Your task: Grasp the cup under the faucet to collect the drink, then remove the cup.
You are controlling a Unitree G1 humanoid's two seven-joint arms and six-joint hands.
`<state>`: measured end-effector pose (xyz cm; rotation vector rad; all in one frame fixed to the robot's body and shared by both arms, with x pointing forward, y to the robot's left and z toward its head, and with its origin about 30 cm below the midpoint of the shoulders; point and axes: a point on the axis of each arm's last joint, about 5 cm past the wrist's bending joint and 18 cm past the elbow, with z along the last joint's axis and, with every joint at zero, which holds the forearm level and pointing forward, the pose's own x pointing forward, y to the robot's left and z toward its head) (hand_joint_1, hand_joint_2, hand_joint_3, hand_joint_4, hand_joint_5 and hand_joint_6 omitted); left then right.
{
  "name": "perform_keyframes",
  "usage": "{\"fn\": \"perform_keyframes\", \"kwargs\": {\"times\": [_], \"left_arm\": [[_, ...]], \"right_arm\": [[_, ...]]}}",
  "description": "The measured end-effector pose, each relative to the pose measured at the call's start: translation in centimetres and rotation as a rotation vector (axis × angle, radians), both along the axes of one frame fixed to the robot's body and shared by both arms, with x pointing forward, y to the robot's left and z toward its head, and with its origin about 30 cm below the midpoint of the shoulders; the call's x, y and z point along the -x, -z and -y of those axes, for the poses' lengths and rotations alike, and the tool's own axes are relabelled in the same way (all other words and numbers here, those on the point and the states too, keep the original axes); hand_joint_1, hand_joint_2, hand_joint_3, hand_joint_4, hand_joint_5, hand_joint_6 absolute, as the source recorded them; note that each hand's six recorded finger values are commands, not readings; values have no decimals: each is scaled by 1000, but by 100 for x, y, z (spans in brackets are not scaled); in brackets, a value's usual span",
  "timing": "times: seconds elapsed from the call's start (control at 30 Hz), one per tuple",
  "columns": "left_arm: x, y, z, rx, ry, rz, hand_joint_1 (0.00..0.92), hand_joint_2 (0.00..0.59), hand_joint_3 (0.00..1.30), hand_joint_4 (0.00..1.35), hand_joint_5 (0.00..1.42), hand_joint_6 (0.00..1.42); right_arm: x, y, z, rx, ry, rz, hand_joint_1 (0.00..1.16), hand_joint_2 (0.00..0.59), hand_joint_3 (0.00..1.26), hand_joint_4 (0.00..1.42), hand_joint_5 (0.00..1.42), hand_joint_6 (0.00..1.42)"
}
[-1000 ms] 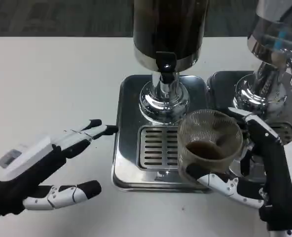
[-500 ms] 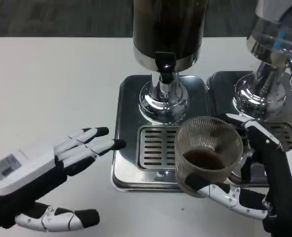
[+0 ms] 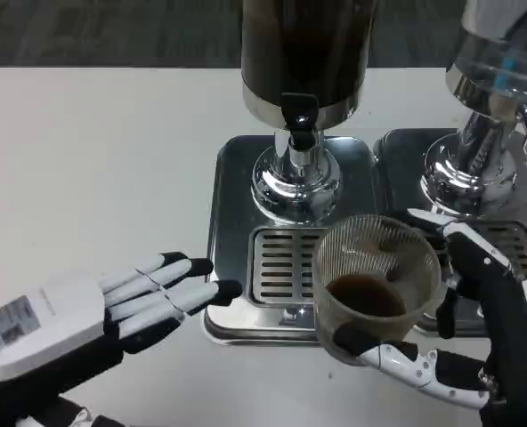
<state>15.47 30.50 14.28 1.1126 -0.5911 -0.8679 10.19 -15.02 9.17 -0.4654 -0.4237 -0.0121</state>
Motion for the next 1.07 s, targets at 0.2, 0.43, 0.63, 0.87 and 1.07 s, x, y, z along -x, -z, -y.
{"fn": "perform_keyframes", "kwargs": {"times": [0.2,0.43,0.63,0.87,1.07], "left_arm": [[29,3,13,14,15,-9,0,163,16,0,0,0],[27,-4,17,21,20,-9,0,158,23,0,0,0],[24,-1,16,23,12,-13,0,157,24,0,0,0],[25,4,14,28,5,-18,0,157,24,0,0,0],[25,9,7,38,-5,-22,0,157,24,0,0,0]], "right_arm": [[6,-7,0,0,0,2,1011,102,727,793,913,1298],[5,-8,4,2,-3,0,1011,102,738,794,913,1298],[4,-9,9,4,-2,0,1011,102,740,794,913,1298],[2,-10,13,3,-2,-1,1011,102,741,794,913,1283],[0,-12,24,5,2,0,1011,102,746,796,913,1282]]}}
